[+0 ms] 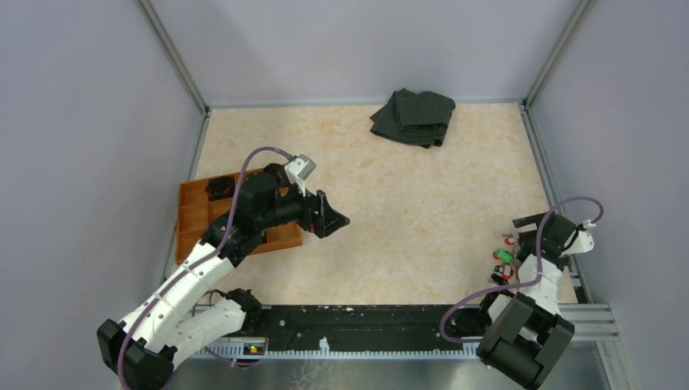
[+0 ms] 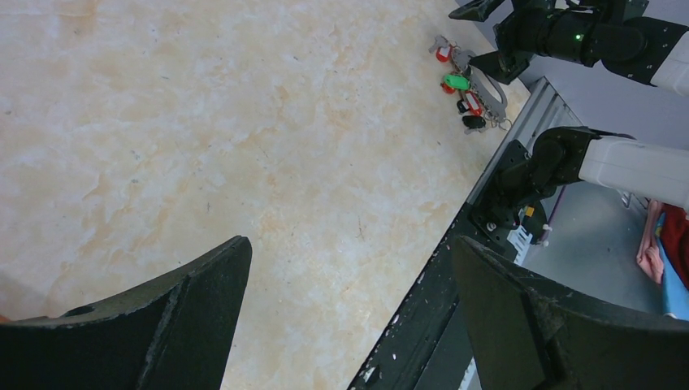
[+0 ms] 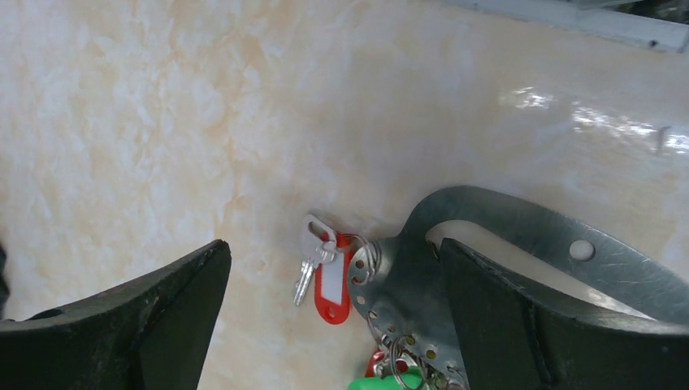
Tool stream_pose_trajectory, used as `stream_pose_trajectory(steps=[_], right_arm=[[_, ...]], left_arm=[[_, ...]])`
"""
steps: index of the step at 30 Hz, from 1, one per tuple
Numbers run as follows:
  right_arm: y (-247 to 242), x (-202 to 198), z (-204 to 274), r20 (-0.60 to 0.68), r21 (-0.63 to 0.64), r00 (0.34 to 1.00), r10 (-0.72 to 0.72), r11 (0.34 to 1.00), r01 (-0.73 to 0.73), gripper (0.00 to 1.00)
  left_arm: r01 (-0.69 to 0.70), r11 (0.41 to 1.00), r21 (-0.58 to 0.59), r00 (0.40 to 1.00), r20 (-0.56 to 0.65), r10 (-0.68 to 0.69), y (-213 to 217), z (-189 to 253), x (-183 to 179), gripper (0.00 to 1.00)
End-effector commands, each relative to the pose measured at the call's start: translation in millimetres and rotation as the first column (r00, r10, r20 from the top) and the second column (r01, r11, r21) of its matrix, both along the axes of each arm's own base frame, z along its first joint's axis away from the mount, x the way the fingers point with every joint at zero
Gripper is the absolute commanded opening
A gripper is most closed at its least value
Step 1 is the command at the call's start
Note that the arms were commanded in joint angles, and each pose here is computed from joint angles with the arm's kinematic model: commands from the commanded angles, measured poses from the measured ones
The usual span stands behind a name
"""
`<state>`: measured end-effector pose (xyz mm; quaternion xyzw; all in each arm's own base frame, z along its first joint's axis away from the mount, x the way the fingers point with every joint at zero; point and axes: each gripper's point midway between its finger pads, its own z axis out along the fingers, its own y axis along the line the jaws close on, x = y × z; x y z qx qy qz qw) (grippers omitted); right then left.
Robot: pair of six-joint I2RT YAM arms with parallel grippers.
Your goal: Remove the keys from the keyring
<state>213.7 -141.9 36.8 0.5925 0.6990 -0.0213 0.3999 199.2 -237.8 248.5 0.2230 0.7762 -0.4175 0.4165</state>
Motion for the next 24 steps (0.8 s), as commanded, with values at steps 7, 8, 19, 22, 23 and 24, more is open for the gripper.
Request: stream_pose_trajectory(steps=[7, 8, 19, 22, 23, 24], right_arm=[[62.5, 48.1, 6.6, 0.143, 0.082, 0.963, 0.228, 0.967, -0.241, 0.99], [72.5, 54.0, 6.0, 0.134, 0.084, 0.957, 0.256, 0.959, -0.269, 0.99], [285.5, 138.0, -0.7, 0.099, 0.098, 0.653, 0.751, 0.645, -0.757, 0.99], [354.7, 132.0, -10.4, 0.075, 0.119, 0.504, 0.860, 0.495, -0.861, 0.99], [371.3, 127.2, -10.4, 0.068, 0.116, 0.461, 0.885, 0.452, -0.884, 0.99], [385.0, 120.8, -9.6, 0.061, 0.111, 0.422, 0.905, 0.414, -0.904, 0.99]], left_arm=[[-0.055, 0.998, -0.017, 0.997, 0.046, 0.055, 1.9, 13.8, 13.6, 0.99], [-0.078, 0.997, -0.013, 0.996, 0.039, 0.079, 3.6, 12.5, 16.4, 0.99], [-0.253, 0.967, 0.011, 0.967, -0.017, 0.253, 23.1, -2.6, 30.9, 0.99], [-0.297, 0.954, 0.029, 0.954, -0.030, 0.298, 29.9, -8.0, 34.4, 0.99], [-0.307, 0.951, 0.033, 0.951, -0.035, 0.308, 31.5, -10.1, 34.8, 0.99], [-0.315, 0.948, 0.037, 0.948, -0.038, 0.316, 32.8, -11.9, 35.2, 0.99]])
